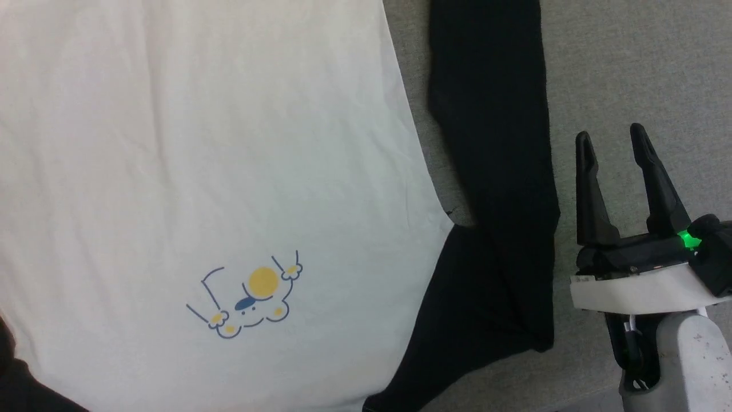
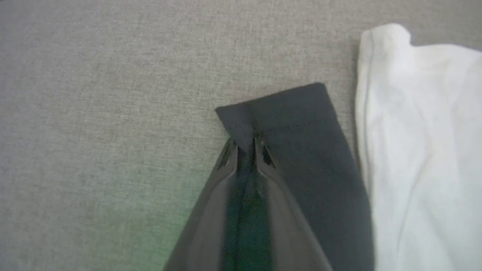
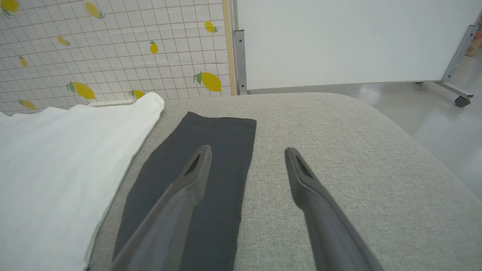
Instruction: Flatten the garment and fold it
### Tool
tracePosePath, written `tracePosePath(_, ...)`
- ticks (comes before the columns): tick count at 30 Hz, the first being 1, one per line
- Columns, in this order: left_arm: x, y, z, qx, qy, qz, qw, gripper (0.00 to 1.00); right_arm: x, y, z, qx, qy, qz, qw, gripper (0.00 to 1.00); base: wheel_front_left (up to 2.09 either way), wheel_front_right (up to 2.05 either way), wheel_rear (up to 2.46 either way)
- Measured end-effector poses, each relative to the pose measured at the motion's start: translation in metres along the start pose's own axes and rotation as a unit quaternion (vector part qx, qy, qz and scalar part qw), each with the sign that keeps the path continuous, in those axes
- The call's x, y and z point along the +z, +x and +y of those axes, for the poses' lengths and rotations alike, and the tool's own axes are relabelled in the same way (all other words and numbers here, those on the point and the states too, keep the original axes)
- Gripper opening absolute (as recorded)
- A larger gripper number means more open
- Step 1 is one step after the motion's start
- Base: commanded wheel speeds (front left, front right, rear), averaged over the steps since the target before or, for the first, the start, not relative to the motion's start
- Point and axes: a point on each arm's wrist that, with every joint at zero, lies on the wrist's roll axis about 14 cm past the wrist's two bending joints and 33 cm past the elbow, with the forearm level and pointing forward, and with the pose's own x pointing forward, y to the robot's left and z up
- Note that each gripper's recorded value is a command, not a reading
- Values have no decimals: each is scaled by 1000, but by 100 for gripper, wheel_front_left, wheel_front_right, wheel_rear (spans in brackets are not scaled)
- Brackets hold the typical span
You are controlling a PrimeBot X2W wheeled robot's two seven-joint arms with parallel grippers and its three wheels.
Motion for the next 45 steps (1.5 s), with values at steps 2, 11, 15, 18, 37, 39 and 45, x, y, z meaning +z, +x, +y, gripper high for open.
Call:
tracePosePath(2, 2, -5, -2, -1, 1, -22, 1000, 0, 2, -1, 0, 0, 1, -2, 1000, 100, 0, 0, 0)
tracePosePath(11, 27, -63, 42, 58, 5, -146, 988, 0, 30, -15, 2, 3, 3, -26, 1000, 100, 0, 0, 0)
tracePosePath(15, 29, -106, 77, 90, -8, -179, 980, 0, 38, -33, 2, 1, 8, -27, 1000, 100, 0, 0, 0)
tracePosePath(18, 28, -141, 99, 108, -17, -200, 974, 0, 47, -46, 1, -1, 12, -34, 999, 100, 0, 0, 0)
tracePosePath(37, 50, -332, 107, 87, -25, -382, 920, 0, 103, -72, 38, 61, 31, -103, 992, 100, 0, 0, 0)
tracePosePath(39, 52, -339, 84, 55, -13, -395, 917, 0, 103, -74, 40, 64, 32, -103, 992, 100, 0, 0, 0)
tracePosePath(45, 46, -336, -9, -78, 22, -387, 918, 0, 102, -77, 40, 64, 34, -97, 993, 100, 0, 0, 0)
